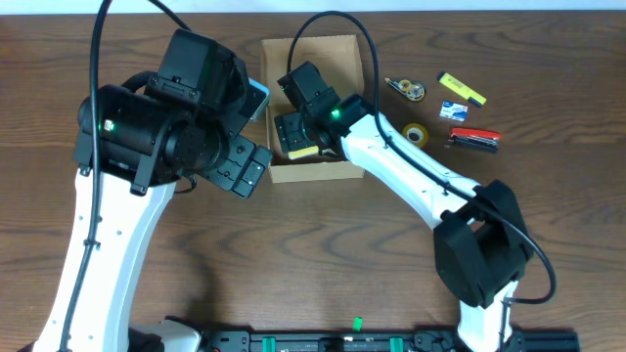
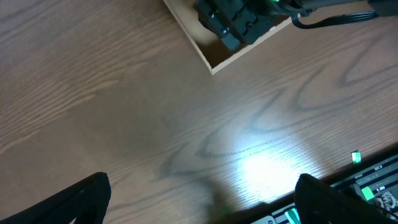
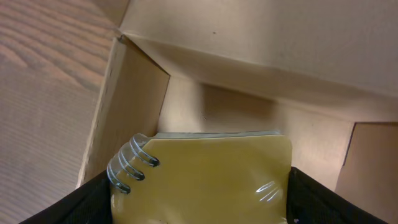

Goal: Pack container
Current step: 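Carry the yellow notepad left over the cardboard box, then lower the notepad into the box and open the right gripper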

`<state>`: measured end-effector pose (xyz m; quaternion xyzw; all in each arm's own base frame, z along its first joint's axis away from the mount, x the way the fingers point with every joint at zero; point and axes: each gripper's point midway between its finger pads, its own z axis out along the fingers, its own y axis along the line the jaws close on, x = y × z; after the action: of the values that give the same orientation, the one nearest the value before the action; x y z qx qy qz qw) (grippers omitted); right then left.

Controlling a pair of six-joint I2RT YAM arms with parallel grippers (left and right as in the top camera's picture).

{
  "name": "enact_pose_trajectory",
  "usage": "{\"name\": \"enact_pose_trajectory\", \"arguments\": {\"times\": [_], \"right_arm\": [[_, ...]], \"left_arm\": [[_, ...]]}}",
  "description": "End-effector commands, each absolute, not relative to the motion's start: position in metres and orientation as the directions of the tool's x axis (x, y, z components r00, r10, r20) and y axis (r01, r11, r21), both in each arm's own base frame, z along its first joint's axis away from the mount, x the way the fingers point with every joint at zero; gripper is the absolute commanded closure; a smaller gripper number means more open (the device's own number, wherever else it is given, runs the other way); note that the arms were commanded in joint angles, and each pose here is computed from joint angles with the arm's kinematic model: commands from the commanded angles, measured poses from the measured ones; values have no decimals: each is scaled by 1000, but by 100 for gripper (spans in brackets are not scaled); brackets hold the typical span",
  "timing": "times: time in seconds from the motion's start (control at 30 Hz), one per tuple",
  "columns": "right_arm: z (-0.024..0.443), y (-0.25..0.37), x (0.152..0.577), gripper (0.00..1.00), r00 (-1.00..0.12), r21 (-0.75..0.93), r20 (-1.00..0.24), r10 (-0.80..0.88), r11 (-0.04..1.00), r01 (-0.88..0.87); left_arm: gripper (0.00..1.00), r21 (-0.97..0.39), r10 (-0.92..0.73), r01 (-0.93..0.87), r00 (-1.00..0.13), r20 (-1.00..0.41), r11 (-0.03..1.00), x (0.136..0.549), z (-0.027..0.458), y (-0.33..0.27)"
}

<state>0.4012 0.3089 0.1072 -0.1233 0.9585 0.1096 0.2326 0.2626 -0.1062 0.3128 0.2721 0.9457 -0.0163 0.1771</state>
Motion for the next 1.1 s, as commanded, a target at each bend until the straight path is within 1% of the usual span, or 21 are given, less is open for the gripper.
{"name": "enact_pose_trajectory", "arguments": {"times": [0.0, 0.37, 0.67, 1.07], "right_arm": [[103, 315, 401, 78, -882, 183, -459, -104, 961, -208], [88, 319, 385, 77, -905, 160, -407, -126, 965, -207], [77, 318, 384, 77, -913, 148, -386, -133, 968, -203], [70, 316, 382, 75, -917, 136, -371, -143, 969, -206]], "left_arm": [[5, 72, 511, 523, -779, -362, 849, 261, 319, -105], [5, 72, 511, 523, -779, -362, 849, 261, 319, -105], [5, 72, 511, 523, -779, -362, 849, 261, 319, -105], [5, 72, 511, 523, -779, -362, 849, 261, 319, -105]]}}
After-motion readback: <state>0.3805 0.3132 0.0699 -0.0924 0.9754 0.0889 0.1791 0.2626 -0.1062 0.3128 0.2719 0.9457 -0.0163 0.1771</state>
